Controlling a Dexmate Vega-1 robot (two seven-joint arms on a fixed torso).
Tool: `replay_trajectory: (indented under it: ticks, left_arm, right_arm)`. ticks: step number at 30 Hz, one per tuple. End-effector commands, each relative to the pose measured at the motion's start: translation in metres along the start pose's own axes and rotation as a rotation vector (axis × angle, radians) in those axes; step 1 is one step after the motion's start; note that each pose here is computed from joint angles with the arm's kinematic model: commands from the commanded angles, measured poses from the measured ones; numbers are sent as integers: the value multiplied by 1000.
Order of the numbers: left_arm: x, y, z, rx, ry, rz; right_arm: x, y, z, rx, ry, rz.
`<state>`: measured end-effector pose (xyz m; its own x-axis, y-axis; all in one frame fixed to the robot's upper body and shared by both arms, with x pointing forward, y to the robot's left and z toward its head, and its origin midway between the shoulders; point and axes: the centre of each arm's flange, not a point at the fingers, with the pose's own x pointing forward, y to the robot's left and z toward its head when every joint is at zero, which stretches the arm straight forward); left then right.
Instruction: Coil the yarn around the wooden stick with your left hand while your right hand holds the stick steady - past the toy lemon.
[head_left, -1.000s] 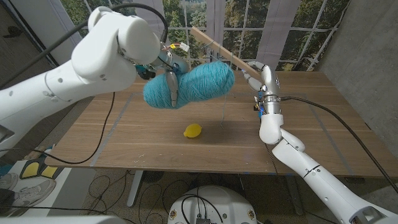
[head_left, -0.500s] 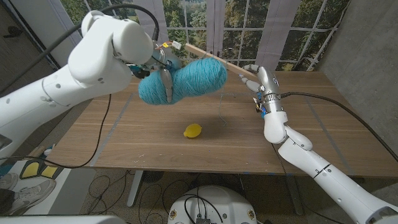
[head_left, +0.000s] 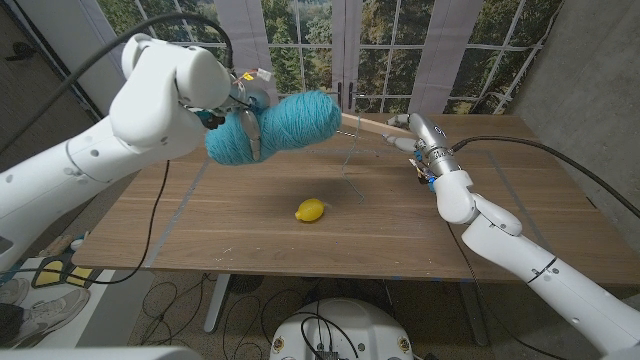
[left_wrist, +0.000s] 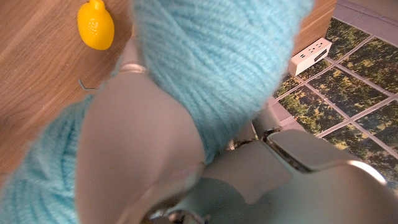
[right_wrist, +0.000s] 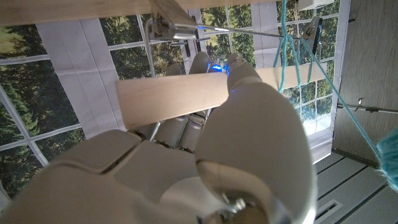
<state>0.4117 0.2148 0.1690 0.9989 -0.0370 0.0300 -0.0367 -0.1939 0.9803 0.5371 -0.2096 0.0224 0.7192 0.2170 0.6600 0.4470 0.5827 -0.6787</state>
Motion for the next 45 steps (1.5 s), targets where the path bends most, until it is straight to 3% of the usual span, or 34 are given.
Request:
replay_trajectory:
  ticks: [1, 5, 7, 11, 25, 27, 28, 29, 31, 33, 45]
  left_arm:
    - [15, -22, -24, 1, 143, 12]
    - [34, -35, -32, -36, 135, -61]
    - [39, -41, -31, 17, 198, -50]
    - [49, -50, -32, 31, 227, -52]
    - [88, -93, -25, 105, 260, -14]
    - [96, -101, -27, 71, 235, -14]
    - [101, -103, -29, 39, 217, -62]
    - [109, -112, -29, 30, 205, -47]
    - [113, -115, -28, 40, 208, -58]
    - [124, -126, -22, 82, 215, -54]
    - [147, -152, -21, 62, 209, -47]
  right_arm:
    - [2, 1, -2, -30, 56, 227]
    - [4, 4, -2, -40, 74, 315]
    - [6, 6, -2, -42, 81, 354]
    - [7, 8, 0, -55, 85, 398]
    - [16, 18, 3, -82, 122, 540]
    - [17, 21, 2, -82, 128, 569]
    - [18, 23, 2, -81, 132, 581]
    - [21, 26, 2, -91, 140, 615]
    - [21, 28, 3, -95, 141, 620]
    - [24, 33, 3, -98, 146, 651]
    - [34, 44, 2, -109, 168, 692]
